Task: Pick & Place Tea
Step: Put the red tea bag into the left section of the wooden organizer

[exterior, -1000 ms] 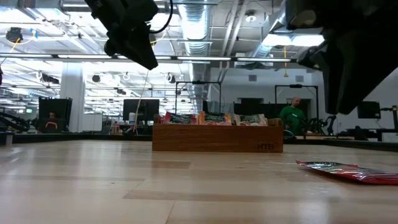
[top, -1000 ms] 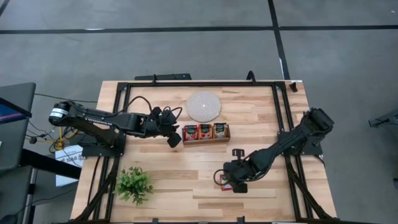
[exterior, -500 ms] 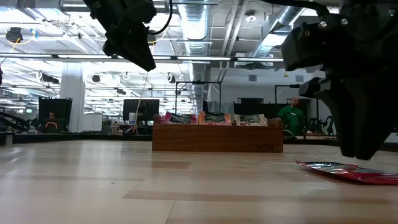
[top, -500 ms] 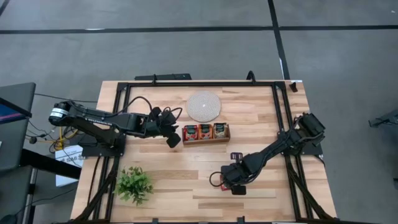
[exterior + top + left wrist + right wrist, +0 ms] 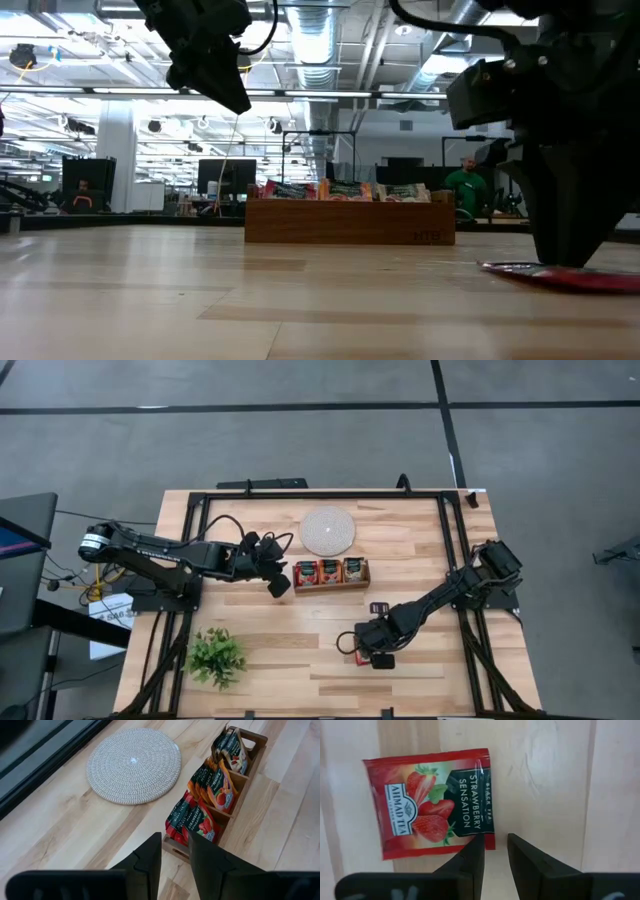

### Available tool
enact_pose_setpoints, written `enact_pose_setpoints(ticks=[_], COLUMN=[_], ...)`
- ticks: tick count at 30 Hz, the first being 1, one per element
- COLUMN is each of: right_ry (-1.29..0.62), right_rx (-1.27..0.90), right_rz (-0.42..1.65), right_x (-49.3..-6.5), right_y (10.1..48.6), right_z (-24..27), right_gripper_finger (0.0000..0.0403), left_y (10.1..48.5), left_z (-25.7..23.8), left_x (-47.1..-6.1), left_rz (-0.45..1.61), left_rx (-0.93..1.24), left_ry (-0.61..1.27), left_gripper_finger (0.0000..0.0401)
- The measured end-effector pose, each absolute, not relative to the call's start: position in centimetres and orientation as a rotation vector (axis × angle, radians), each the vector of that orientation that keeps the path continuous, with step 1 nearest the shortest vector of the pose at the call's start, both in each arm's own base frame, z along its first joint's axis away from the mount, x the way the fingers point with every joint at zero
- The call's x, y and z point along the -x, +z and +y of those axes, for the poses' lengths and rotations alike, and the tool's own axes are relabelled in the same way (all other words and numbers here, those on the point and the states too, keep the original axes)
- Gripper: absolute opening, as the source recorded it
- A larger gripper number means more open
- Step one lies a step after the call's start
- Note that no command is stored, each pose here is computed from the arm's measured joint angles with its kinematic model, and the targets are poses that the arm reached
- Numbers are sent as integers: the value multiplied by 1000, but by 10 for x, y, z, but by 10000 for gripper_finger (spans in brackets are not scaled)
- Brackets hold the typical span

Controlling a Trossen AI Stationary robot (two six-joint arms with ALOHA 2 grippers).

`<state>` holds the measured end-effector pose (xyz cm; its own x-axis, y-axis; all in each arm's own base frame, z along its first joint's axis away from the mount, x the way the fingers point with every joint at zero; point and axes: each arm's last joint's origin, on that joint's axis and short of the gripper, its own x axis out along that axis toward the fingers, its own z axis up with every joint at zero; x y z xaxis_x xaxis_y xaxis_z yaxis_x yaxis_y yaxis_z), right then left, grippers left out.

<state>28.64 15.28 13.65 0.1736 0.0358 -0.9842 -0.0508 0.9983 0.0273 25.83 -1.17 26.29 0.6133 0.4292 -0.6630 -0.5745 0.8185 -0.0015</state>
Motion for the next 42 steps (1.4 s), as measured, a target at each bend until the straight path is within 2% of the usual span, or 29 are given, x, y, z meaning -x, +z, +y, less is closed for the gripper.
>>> enact_pose_setpoints(ticks=[10, 19, 33, 42], right_ry=[59, 60, 21, 7], right_rx=[13, 23, -9, 4], right_rz=[1397, 1400, 1423, 1436], right_x=[-284, -284, -285, -294], right_y=[134, 134, 136, 157], right_z=[152, 151, 147, 148], right_gripper_finger=[72, 5, 1, 0], left_y=[263, 263, 266, 267], left_z=[-12, -12, -12, -16], left_x=[-259, -259, -262, -265], left_rz=[695, 687, 653, 668], left_rx=[225, 228, 253, 314], left_ry=[584, 583, 575, 435], left_gripper_finger=[90, 90, 90, 90])
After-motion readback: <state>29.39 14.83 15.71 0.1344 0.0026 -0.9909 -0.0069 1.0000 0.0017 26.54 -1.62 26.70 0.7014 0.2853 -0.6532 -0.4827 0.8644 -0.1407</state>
